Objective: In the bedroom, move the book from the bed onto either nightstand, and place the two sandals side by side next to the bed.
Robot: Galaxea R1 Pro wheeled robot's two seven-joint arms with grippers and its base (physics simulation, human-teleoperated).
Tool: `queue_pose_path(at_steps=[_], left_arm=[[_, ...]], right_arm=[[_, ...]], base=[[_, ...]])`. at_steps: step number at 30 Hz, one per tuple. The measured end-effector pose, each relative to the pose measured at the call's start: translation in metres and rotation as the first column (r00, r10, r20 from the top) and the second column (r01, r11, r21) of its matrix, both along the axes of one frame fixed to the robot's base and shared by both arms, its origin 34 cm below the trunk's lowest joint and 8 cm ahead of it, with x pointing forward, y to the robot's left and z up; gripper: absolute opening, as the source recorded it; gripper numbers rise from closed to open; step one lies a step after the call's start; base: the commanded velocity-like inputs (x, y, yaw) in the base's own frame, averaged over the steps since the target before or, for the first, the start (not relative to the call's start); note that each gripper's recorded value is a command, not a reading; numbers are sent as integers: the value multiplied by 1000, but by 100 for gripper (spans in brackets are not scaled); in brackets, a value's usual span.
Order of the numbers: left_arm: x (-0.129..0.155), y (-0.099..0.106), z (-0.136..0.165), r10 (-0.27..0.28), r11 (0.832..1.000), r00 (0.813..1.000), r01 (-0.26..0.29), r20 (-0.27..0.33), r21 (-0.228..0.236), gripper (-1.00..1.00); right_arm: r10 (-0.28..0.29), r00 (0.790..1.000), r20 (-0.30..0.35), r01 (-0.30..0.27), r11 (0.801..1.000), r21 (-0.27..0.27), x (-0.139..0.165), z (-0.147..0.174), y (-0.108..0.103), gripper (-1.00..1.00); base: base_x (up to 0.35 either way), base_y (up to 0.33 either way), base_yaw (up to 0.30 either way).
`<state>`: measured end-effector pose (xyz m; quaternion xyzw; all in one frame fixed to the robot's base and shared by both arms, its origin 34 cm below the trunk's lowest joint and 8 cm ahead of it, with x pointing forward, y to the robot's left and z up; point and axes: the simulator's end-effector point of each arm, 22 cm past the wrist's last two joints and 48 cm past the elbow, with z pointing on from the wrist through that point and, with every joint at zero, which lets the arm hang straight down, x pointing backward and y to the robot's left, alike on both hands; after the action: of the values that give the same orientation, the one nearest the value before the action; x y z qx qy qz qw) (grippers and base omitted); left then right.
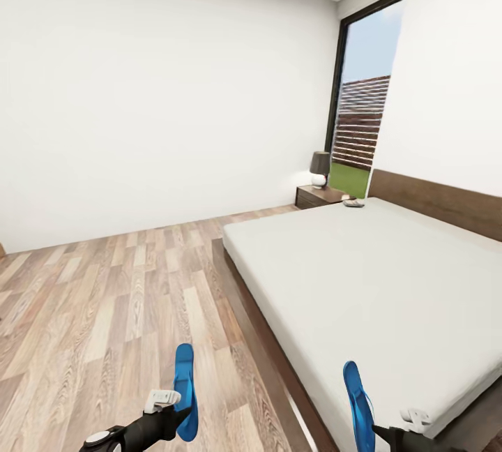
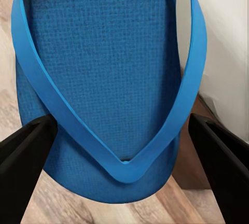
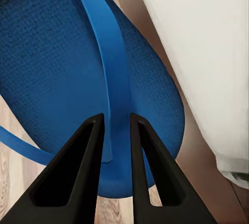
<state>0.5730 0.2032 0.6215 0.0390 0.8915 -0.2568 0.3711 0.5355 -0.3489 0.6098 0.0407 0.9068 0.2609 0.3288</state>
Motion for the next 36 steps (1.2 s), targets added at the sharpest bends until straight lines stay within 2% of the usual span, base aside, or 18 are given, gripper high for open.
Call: queue_pose_path(at_steps=[5,7,10,11,13,16,18,21,29,36], left_arm=[[0,-2,1,-5,1000,1000,5,2,-4,-100],[6,-11,10,-15,1000,1000,15,20,-21,-100],[33,-42,54,-55,995,996,60,71,-76,-100],[45,-49,76,-65,993,993,74,101,-86,-100],[59,-55,106,-77,992,986,91,145,-91,-100],[75,-59,149,-90,990,976,110,200,-93,-100],[76,-59,155,-95,990,974,115,207,-86,-100],[77,-59,158,-96,990,973,116,211,-85,-100],[78,-57,172,-94,990,973,114,210,-84,-100],[78,-57,173,-95,990,973,115,211,-84,-100]], right_arm=[[2,1000,2,-2,1000,6,0,1,1,-100],[0,1000,5,0,1000,9,2,3,0,-100],[-3,1000,17,3,1000,6,7,8,-3,-100],[-3,999,46,3,1000,-1,18,16,-6,-100],[10,995,98,-8,1000,-18,37,33,-10,-100],[24,980,197,-17,999,-34,76,76,-15,-100],[33,971,237,-23,999,-44,90,94,-16,-100],[41,964,264,-28,998,-52,98,105,-16,-100],[44,961,272,-30,998,-53,101,122,-15,-100],[44,961,272,-31,998,-54,101,122,-15,-100]], base=[[0,0,-12],[0,0,-1],[0,0,0],[0,0,0],[0,0,0],[0,0,0],[0,0,0],[0,0,0],[0,0,-1],[0,0,-100]])
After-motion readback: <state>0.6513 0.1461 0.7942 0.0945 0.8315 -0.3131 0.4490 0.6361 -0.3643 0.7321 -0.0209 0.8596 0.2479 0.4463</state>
